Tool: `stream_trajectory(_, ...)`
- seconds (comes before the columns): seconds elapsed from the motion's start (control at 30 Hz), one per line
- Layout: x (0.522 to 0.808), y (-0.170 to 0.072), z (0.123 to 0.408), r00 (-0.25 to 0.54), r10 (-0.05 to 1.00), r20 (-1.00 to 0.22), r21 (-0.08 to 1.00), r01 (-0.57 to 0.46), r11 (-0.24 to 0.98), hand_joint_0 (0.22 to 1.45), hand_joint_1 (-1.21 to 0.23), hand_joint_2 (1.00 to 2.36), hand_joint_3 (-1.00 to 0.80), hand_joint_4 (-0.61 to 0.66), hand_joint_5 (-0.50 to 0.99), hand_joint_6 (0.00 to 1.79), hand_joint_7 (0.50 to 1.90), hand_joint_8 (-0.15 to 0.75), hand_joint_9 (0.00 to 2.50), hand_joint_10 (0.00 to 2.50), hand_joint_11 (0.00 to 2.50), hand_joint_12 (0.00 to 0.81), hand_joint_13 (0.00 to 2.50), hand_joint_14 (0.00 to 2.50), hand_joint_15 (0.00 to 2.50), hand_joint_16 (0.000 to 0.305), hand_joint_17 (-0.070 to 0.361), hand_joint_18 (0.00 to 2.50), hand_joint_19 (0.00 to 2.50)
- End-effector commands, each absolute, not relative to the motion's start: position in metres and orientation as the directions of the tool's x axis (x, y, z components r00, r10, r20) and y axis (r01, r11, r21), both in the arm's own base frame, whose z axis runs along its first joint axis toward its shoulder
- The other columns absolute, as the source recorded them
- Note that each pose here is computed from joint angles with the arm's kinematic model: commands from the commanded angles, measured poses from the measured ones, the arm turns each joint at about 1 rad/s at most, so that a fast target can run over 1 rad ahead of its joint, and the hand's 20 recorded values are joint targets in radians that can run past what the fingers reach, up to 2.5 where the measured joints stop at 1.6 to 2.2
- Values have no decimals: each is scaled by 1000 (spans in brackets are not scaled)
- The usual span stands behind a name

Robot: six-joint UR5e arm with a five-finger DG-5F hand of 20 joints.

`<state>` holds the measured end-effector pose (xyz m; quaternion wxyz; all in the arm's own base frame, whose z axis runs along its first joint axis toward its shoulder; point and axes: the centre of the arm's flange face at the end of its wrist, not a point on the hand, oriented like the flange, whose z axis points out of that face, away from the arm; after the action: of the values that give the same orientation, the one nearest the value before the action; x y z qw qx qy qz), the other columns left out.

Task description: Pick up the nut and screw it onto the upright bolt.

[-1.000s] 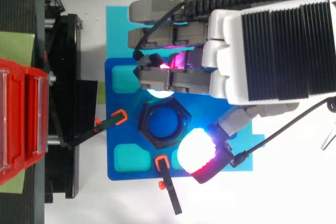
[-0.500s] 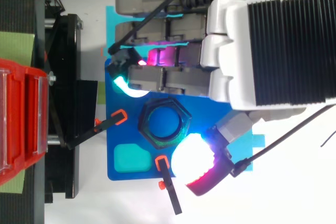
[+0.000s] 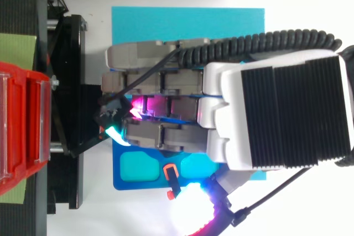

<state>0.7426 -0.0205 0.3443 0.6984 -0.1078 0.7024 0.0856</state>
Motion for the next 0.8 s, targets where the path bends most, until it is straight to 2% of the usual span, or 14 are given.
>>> stream_trajectory(0.0, 741, -19, 342, -15, -31, -999, -26, -273, 962, 521, -113, 1000, -500, 270, -55, 504, 855, 218, 833, 0, 0, 200, 371, 0, 0, 18, 40, 2, 0)
stream_trajectory(0.2, 739, -22, 340, -35, -37, -999, -26, -275, 961, 526, -116, 1000, -500, 281, -37, 505, 995, 226, 844, 0, 0, 196, 379, 0, 0, 17, 39, 4, 0)
stream_trajectory(0.37, 737, -27, 339, -50, -40, -998, -25, -273, 962, 532, -127, 1000, -500, 230, -15, 506, 1130, 237, 890, 0, 0, 187, 412, 0, 0, 15, 35, 35, 0)
stream_trajectory(0.77, 735, -49, 339, -44, -51, -998, -37, -272, 962, 544, -165, 1000, -500, 166, 11, 505, 1262, 257, 1008, 0, 0, 170, 523, 0, 0, 11, 25, 127, 0)
